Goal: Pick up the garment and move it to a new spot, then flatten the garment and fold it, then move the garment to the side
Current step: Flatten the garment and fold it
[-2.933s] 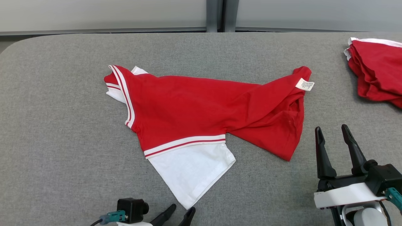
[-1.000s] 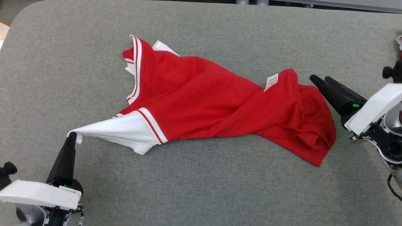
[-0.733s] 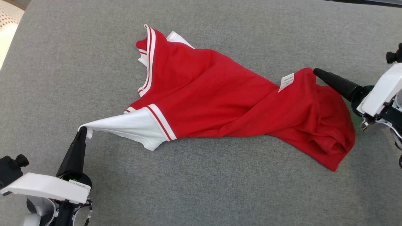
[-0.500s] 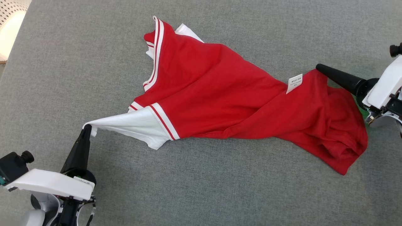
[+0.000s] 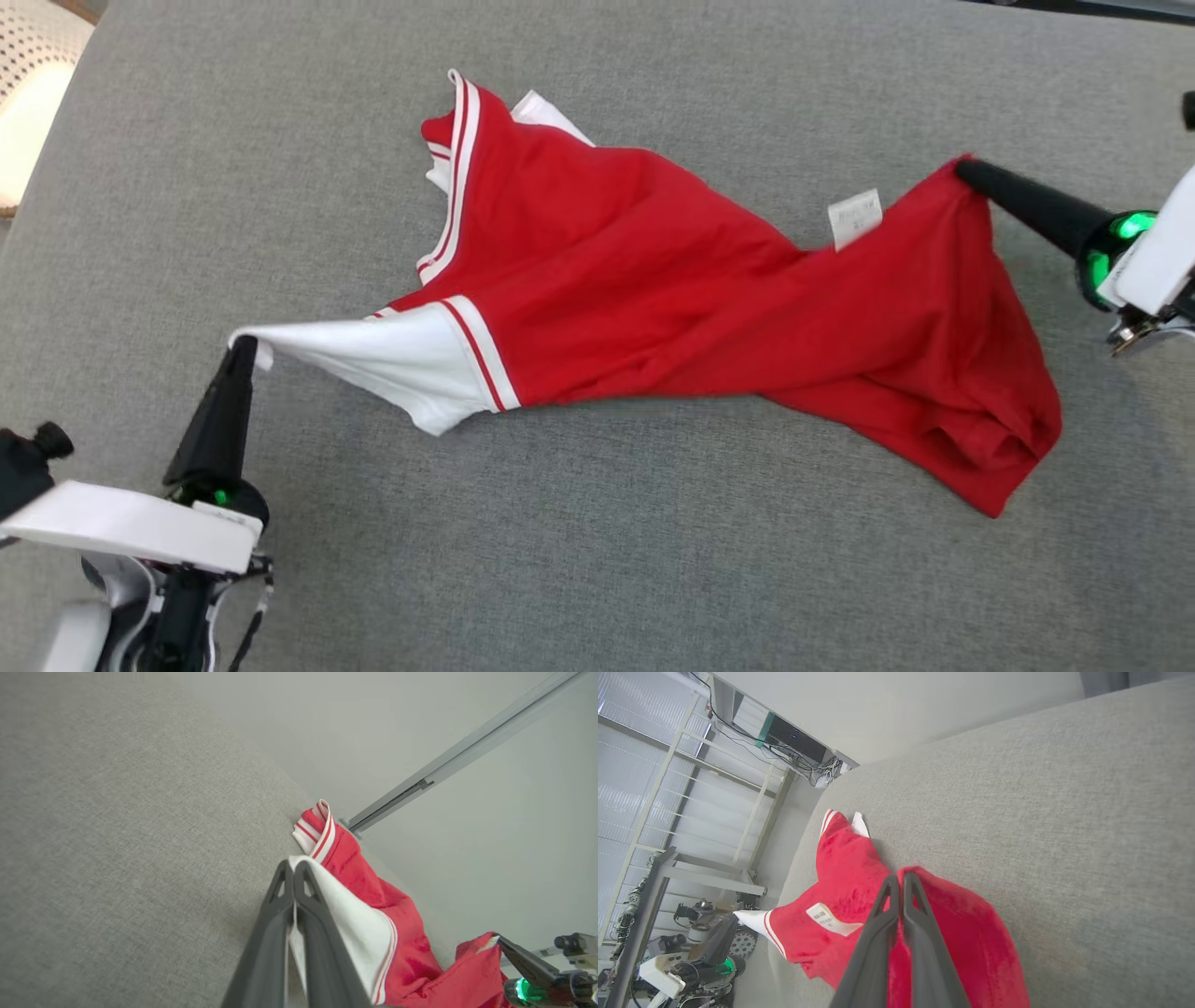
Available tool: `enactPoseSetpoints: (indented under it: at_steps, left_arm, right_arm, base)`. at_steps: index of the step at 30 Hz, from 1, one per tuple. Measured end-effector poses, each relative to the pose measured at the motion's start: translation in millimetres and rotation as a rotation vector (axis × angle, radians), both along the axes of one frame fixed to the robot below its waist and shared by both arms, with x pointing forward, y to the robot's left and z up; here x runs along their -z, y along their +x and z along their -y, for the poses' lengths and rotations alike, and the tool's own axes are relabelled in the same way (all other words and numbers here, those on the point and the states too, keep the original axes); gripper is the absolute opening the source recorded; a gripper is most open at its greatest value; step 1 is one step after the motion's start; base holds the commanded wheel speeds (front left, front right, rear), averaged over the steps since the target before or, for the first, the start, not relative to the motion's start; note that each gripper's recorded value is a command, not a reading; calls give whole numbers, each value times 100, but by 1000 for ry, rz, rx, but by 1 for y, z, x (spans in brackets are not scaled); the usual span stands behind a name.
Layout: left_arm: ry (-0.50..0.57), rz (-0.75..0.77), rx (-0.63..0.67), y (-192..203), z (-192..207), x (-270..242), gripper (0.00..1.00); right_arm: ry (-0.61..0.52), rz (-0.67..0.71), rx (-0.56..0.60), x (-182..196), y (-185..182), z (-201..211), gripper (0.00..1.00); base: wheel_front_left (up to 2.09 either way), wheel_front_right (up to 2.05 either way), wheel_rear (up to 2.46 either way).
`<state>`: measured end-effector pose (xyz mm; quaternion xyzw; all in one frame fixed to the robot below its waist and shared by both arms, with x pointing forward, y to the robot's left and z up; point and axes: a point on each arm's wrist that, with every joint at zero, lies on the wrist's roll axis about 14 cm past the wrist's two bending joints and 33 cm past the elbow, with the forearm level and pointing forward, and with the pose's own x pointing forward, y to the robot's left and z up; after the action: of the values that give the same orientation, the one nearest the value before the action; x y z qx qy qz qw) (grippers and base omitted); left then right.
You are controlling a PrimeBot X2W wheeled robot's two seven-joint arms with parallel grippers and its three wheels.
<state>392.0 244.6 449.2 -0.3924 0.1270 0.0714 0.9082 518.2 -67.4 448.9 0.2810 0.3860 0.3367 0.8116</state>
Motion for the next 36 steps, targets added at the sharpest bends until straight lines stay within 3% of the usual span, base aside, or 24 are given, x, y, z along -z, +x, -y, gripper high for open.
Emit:
enactPoseSetpoints:
  at_steps: [4,8,12,16,20,24,29,33,36]
  left_arm:
    - [-74,173,66,25,14,-54,0]
    - [-69,364,170,60,24,-132,0]
    - [8,540,261,102,38,-209,0]
    - [204,640,315,161,59,-257,0]
    - [353,713,316,228,86,-287,0]
    - [412,840,274,278,110,-318,0]
    - [384,978,284,312,146,-329,0]
    - [336,1010,309,327,159,-312,0]
    - [281,982,324,333,155,-291,0]
  right_arm:
    - [-24,163,51,-39,10,20,0]
    - [-54,330,113,-83,24,43,0]
    - [-141,578,175,-142,52,63,0]
    - [-225,869,284,-200,96,79,0]
    - [-282,1085,337,-233,133,76,0]
    - [-358,1246,422,-247,162,96,0]
    - [-463,1369,493,-251,186,127,0]
    - [-529,1391,488,-237,200,137,0]
    - [-518,1396,466,-225,205,128,0]
  base:
    - [0,0,0]
    - [0,0,0]
    - [0,0,0]
    - [0,0,0]
    - [0,0,0]
    - [0,0,0]
    - [0,0,0]
    - [0,0,0]
    - [0,0,0]
